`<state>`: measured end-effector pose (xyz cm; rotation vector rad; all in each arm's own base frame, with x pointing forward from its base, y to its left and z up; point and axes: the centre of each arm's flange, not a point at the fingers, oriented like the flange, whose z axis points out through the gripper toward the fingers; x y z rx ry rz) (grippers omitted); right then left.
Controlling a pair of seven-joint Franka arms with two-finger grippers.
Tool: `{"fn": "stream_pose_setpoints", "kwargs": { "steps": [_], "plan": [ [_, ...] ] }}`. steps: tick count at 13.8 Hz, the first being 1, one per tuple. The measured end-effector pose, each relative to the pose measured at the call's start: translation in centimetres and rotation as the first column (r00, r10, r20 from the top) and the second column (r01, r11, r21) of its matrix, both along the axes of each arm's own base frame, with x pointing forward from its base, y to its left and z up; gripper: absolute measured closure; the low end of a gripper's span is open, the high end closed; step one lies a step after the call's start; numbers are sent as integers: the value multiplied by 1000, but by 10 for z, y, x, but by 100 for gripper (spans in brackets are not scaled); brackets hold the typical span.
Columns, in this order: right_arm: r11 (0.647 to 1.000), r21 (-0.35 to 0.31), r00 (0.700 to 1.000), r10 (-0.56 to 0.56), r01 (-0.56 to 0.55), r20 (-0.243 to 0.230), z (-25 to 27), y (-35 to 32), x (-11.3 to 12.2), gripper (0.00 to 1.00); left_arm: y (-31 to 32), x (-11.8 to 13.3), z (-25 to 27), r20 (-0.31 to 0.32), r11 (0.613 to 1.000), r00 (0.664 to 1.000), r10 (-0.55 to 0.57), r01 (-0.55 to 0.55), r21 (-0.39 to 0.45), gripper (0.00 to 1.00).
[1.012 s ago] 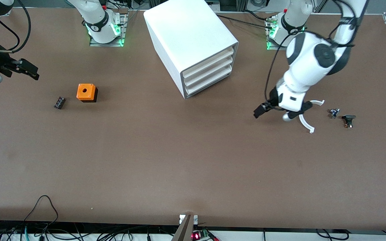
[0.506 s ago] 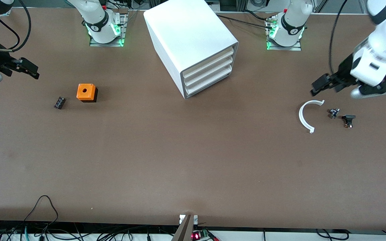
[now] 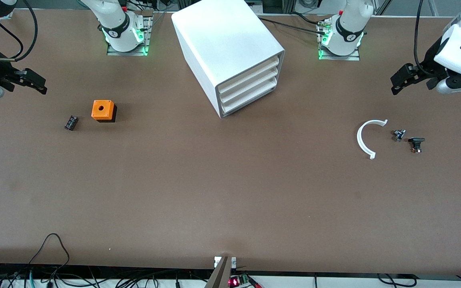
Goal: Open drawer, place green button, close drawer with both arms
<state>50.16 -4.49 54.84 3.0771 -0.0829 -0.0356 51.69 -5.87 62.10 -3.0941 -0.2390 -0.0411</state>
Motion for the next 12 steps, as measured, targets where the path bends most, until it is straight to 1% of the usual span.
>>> {"fn": "stream_pose_setpoints", "kwargs": {
  "steps": [12],
  "plan": [
    [1000,0,1000,2,-2,-5,0,1,0,0,-4,5,6,14,1000,1000,-4,4,-13,0]
  ]
}}
